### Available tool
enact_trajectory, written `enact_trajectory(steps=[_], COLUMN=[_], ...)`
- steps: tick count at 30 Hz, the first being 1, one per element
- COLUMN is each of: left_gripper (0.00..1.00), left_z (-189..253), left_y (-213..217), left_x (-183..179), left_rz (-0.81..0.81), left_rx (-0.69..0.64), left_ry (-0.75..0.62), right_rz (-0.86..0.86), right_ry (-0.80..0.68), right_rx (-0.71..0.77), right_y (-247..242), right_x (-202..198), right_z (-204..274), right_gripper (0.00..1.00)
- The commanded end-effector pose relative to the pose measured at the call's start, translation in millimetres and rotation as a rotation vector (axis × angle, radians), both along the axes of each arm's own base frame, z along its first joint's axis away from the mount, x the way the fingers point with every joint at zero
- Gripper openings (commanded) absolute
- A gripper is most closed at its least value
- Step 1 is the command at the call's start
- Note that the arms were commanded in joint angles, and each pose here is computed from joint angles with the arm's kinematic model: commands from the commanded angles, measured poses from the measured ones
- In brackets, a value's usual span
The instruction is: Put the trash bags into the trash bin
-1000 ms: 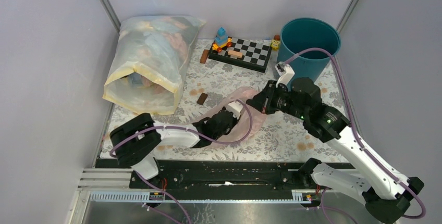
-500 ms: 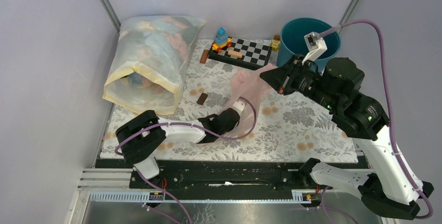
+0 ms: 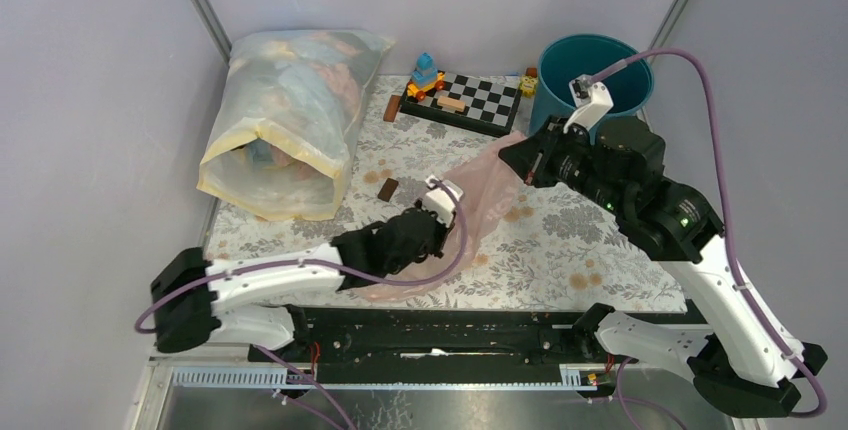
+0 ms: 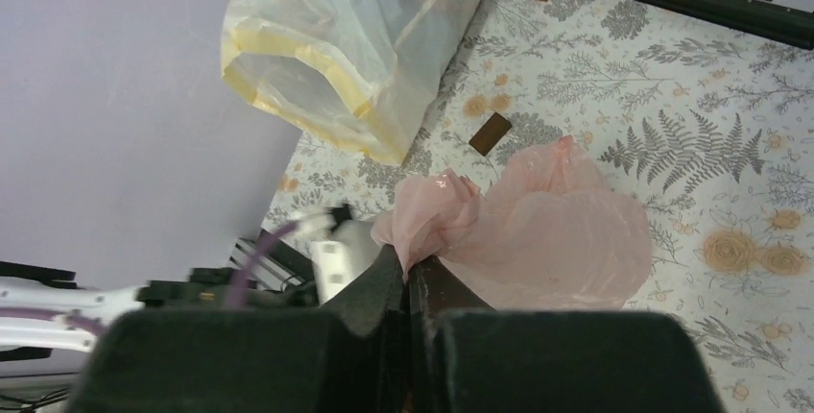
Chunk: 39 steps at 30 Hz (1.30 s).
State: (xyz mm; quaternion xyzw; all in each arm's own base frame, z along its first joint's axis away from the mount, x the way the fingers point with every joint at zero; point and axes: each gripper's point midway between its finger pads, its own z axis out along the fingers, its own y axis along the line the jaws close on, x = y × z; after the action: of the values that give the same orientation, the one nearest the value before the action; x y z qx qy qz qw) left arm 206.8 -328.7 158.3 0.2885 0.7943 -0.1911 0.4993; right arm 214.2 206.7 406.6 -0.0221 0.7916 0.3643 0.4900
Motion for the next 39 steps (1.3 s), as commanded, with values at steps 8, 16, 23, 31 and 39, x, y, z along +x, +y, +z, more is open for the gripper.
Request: enact_trajectory(steps=[8,16,23,31,39], left_gripper=[0.54,0.95,0.87,0.89,0.93], left_z=[125.4,136.1,153.8,148.5,112.6], left_y=[11.7,87.0,117.5,165.7,133.1], left_x=[-38.2,-29.2,-54.8,-67.7,-84.0], left_rz=[-0.087,0.307,0.307,0.417,0.347], left_rx=[-0.379,-0.314,-0.451,-0.55,-0.558], left_ry=[0.038,0.186,0.275,0.323,0.482], right_rz=[-0.082,-0.111,-0.121,-0.123,-0.119], right_ry=[-0.024,-0.007,0.009,0.019,0.024], right_rx=[-0.003,-0.028,-0.05,-0.069,-0.072], right_y=[4.0,12.3,12.9,13.8,15.4], right_x=[27.9,45.8,49.8,52.2,53.0], right_z=[-28.0,-43.9,-56.6,-66.3,-68.8], right_gripper=[0.02,0.02,0.02,0.02,0.02])
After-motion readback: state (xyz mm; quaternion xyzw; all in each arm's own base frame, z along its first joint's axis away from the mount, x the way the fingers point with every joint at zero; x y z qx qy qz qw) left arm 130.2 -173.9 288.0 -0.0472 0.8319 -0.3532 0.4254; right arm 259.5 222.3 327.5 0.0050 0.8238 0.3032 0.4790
